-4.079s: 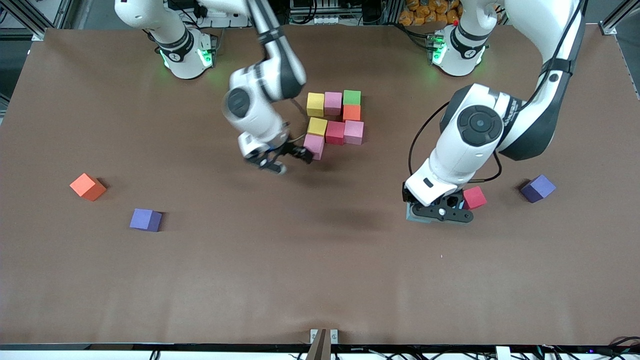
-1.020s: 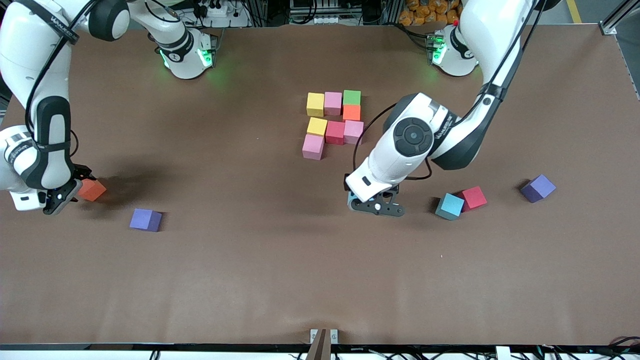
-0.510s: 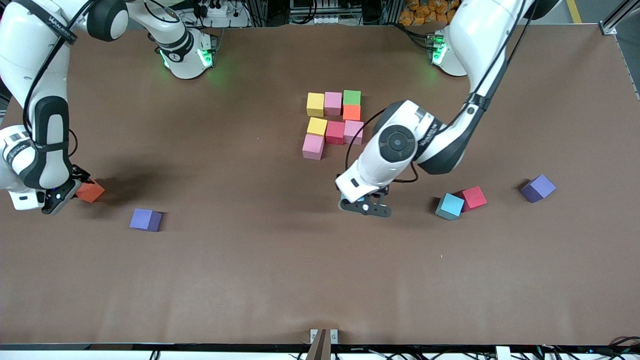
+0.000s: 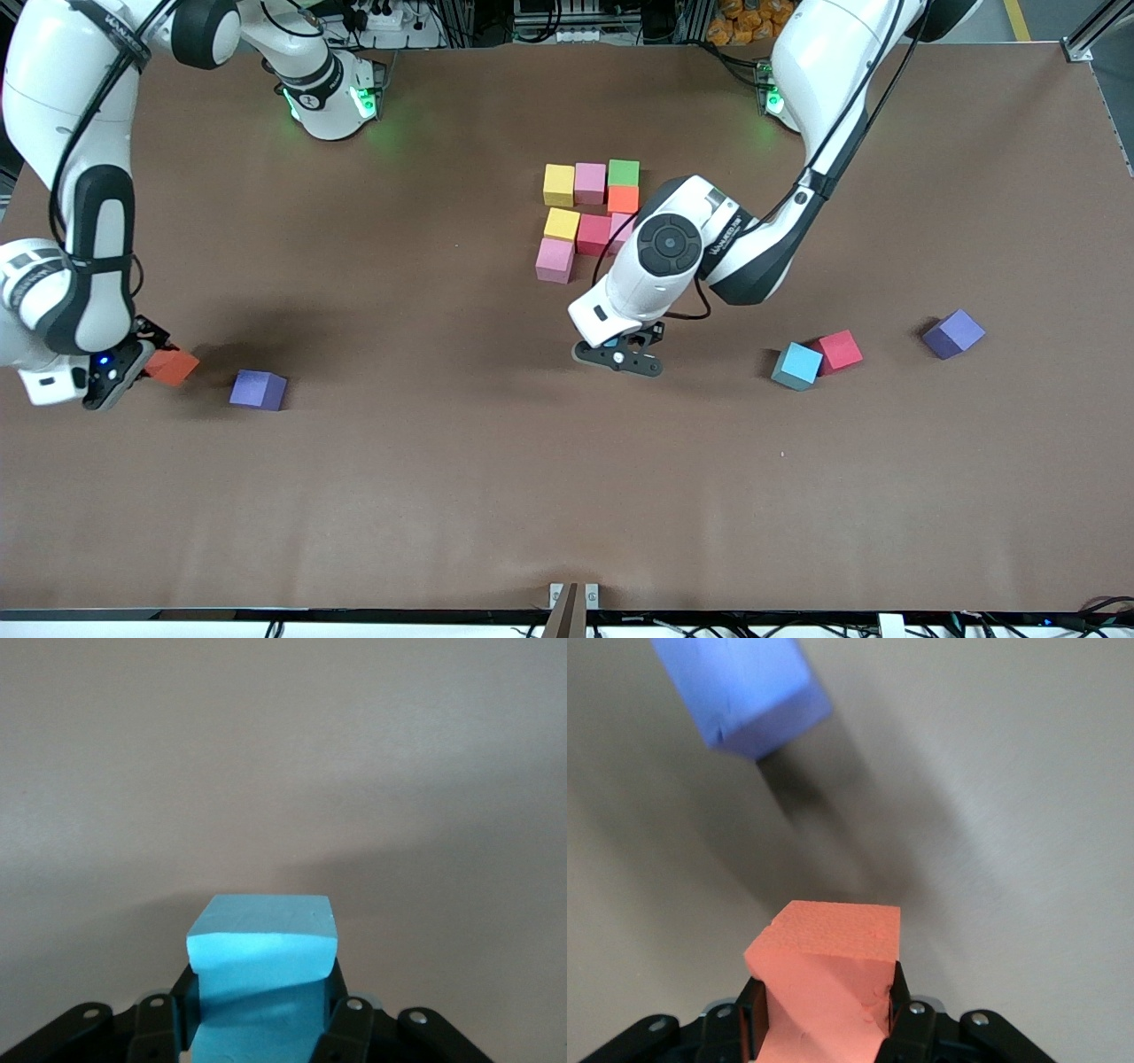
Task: Form number 2 with 11 blocks
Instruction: 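Carry the cyan cube with the left gripper while the right gripper holds orange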
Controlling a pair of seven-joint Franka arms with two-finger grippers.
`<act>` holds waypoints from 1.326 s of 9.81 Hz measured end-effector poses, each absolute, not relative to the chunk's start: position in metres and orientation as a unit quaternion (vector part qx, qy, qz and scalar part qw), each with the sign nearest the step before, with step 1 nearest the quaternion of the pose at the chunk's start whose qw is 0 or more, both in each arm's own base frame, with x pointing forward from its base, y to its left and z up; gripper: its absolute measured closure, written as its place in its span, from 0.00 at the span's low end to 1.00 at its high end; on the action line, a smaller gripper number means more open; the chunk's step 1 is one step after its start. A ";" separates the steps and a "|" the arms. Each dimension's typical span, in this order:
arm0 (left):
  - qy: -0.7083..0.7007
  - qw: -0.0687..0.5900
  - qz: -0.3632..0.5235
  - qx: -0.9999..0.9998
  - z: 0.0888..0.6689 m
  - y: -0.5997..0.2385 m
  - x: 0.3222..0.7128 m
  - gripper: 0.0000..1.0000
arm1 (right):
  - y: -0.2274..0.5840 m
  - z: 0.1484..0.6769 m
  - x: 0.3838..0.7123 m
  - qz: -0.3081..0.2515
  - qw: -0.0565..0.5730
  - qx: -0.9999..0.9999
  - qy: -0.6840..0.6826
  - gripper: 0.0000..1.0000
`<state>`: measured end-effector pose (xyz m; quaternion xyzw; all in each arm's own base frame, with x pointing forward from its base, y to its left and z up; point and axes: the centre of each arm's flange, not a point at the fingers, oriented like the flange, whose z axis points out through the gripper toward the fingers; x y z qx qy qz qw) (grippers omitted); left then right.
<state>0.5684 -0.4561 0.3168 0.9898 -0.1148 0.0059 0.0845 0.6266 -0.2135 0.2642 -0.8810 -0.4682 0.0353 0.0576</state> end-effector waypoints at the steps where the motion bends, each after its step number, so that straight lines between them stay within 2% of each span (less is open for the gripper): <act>1: -0.119 0.089 0.010 0.989 0.314 -0.463 0.565 0.45 | -0.210 0.282 0.636 0.030 0.060 -0.882 -0.466 0.46; 5: -0.121 0.098 0.022 0.988 0.308 -0.471 0.564 0.45 | -0.160 0.337 0.660 0.047 0.105 -0.898 -0.424 0.46; 7: -0.120 0.103 0.029 0.987 0.309 -0.472 0.565 0.45 | -0.134 0.362 0.667 0.044 0.101 -0.911 -0.396 0.46; 10: -0.122 0.107 0.030 0.986 0.298 -0.480 0.561 0.45 | -0.131 0.389 0.664 0.034 0.101 -0.935 -0.337 0.46; 13: -0.118 0.109 0.034 0.986 0.302 -0.478 0.565 0.45 | -0.132 0.391 0.661 0.044 0.106 -0.949 -0.292 0.46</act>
